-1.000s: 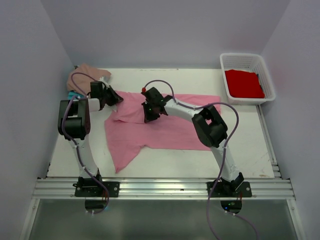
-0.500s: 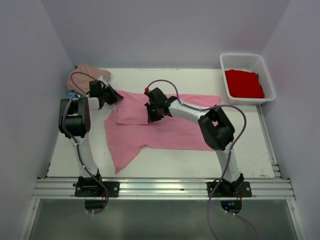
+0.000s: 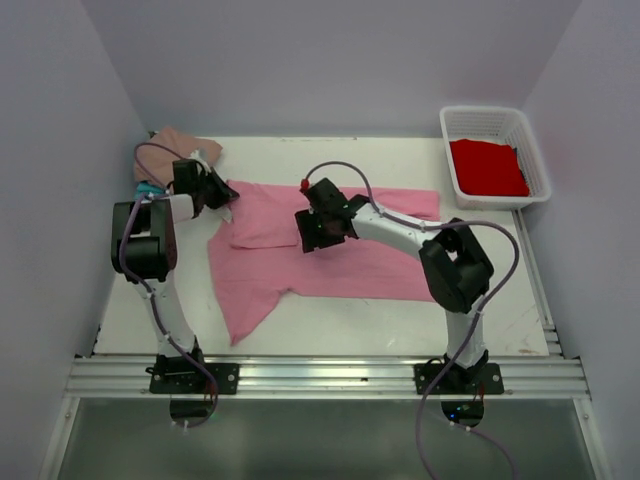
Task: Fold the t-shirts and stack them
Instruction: Fold the flattened tshirt in 1/3 of the way, then grap the side of the flattened tshirt closest away from the robot with both arms
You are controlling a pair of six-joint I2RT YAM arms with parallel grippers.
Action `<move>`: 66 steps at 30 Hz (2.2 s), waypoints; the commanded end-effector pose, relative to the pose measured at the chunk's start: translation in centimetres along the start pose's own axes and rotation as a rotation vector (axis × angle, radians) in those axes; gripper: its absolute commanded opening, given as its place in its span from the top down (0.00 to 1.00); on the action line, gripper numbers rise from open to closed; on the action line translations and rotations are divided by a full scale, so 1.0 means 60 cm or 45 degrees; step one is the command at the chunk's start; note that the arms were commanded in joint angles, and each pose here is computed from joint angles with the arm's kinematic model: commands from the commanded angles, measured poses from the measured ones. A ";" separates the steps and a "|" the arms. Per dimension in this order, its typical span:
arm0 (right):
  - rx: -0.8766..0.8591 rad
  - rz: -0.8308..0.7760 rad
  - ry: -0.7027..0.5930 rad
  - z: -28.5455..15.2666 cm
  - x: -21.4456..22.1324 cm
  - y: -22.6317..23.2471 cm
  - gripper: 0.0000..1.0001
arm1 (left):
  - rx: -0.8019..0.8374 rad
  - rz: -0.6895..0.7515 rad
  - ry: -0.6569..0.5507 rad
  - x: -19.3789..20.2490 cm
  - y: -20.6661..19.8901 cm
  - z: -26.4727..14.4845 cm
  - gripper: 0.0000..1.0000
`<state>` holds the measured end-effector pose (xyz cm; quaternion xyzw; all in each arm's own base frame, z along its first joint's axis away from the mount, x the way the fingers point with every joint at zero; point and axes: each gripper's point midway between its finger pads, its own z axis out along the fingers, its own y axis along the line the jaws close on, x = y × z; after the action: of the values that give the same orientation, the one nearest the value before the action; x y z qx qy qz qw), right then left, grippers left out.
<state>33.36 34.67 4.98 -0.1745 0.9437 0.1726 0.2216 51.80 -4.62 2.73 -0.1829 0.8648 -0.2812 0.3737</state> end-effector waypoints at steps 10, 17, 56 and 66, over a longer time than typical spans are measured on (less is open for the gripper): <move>0.684 0.171 -0.379 -0.307 -0.025 -0.195 1.00 | -0.048 0.092 -0.084 0.017 -0.097 -0.264 0.67; 0.684 0.279 -0.324 -0.326 0.079 -0.243 0.98 | -0.197 0.306 0.349 0.234 -0.092 -0.358 0.34; 0.518 0.324 -0.385 -0.340 0.115 -0.249 0.92 | -0.750 0.616 1.265 0.507 -0.009 -0.508 0.51; 0.531 0.328 -0.403 -0.356 0.115 -0.256 0.93 | -0.960 0.647 1.357 0.518 0.014 -0.536 0.48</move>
<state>25.96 10.90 14.84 0.0260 0.9344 0.0165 0.3550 7.70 -9.62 3.05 0.0836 0.9867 0.0582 -0.1265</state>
